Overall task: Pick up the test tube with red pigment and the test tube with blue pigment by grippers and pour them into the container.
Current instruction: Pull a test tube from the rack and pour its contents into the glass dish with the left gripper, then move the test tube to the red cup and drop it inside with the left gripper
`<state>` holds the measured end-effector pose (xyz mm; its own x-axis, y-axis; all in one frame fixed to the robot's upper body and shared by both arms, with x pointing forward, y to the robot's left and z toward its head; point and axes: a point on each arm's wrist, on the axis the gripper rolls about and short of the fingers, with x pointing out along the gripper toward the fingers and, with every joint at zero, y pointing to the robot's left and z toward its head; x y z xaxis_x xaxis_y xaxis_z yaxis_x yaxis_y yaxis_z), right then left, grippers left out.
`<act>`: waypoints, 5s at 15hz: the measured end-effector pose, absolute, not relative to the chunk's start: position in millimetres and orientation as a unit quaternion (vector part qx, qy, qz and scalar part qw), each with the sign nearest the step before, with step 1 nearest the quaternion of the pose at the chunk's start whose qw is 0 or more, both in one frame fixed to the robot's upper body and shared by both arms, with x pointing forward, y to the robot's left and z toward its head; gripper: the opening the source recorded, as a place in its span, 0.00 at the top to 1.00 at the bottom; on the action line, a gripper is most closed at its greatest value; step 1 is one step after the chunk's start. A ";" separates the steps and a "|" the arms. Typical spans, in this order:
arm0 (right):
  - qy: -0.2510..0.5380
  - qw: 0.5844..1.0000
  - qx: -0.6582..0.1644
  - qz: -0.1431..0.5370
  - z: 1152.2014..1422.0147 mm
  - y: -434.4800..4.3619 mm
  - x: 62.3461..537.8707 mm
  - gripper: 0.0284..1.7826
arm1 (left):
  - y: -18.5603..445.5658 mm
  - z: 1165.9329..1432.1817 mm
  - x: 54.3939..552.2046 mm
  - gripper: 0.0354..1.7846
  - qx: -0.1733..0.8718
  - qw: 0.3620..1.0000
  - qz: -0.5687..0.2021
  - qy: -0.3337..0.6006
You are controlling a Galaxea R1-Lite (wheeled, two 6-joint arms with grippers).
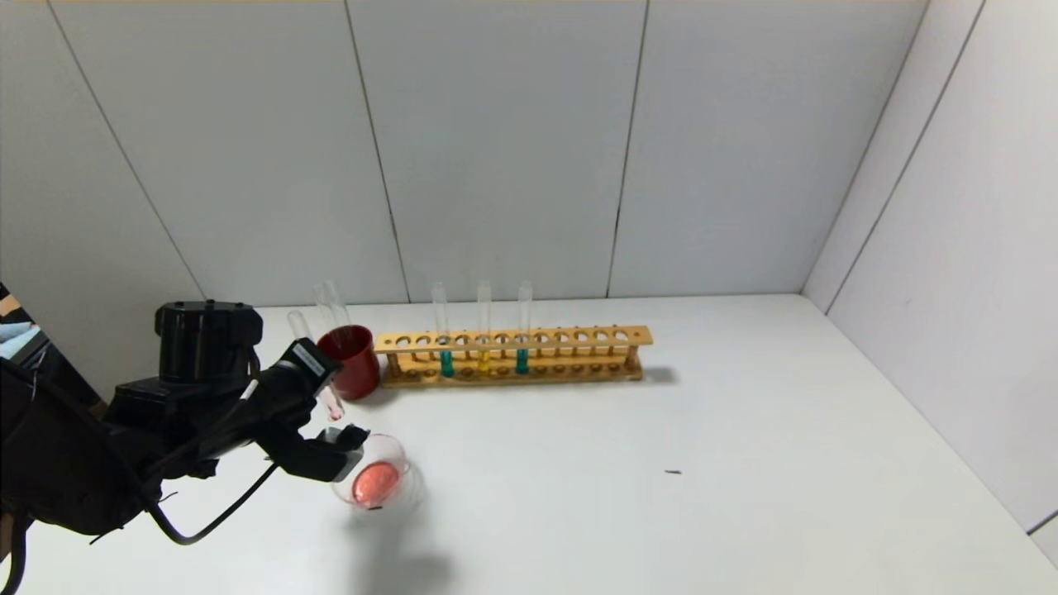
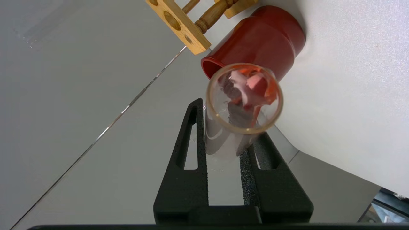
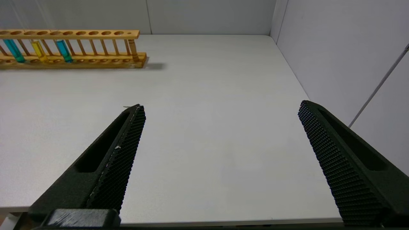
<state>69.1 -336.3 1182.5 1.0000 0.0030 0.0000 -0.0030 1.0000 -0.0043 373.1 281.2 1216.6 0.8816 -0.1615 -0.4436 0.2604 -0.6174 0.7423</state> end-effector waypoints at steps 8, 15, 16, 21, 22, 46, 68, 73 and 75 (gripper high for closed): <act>0.000 1.000 -0.002 0.001 1182.5 -336.3 69.1 0.02 | 280.8 1219.5 374.8 0.83 0.888 0.394 -0.238 0.013; 0.000 1.000 -0.002 0.002 1182.5 -336.3 69.1 0.02 | 280.4 1221.8 377.0 0.83 0.901 0.365 -0.234 0.003; 0.000 1.000 -0.002 0.002 1182.5 -336.3 69.1 0.02 | 280.4 1221.8 377.0 0.83 0.902 0.362 -0.234 0.001; 0.000 1.000 -0.002 0.001 1182.5 -336.3 69.1 0.02 | 280.0 1222.9 377.1 0.83 0.907 0.352 -0.230 -0.003; 0.000 1.000 -0.002 0.001 1182.5 -336.3 69.1 0.02 | 280.0 1223.2 377.2 0.83 0.908 0.352 -0.228 -0.004; 0.000 1.000 -0.002 0.001 1182.5 -336.3 69.1 0.02 | 312.9 1311.9 341.1 0.83 0.150 0.987 -0.020 0.053; 0.000 1.000 -0.002 0.002 1182.5 -336.3 69.1 0.02 | 324.2 1225.5 459.3 0.83 0.029 0.989 -0.093 0.111; 0.000 1.000 -0.002 0.002 1182.5 -336.3 69.1 0.02 | 324.0 1219.3 460.5 0.83 0.030 0.988 -0.094 0.120; 0.000 1.000 -0.002 0.001 1182.5 -336.3 69.1 0.02 | 324.2 1218.9 460.8 0.83 0.030 0.988 -0.093 0.121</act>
<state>69.1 -336.3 1182.5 1.0000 0.0030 0.0000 -0.0030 1.0000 -0.0043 460.8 324.2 1218.9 0.9534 -0.1769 -0.2443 0.1914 0.9808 0.0368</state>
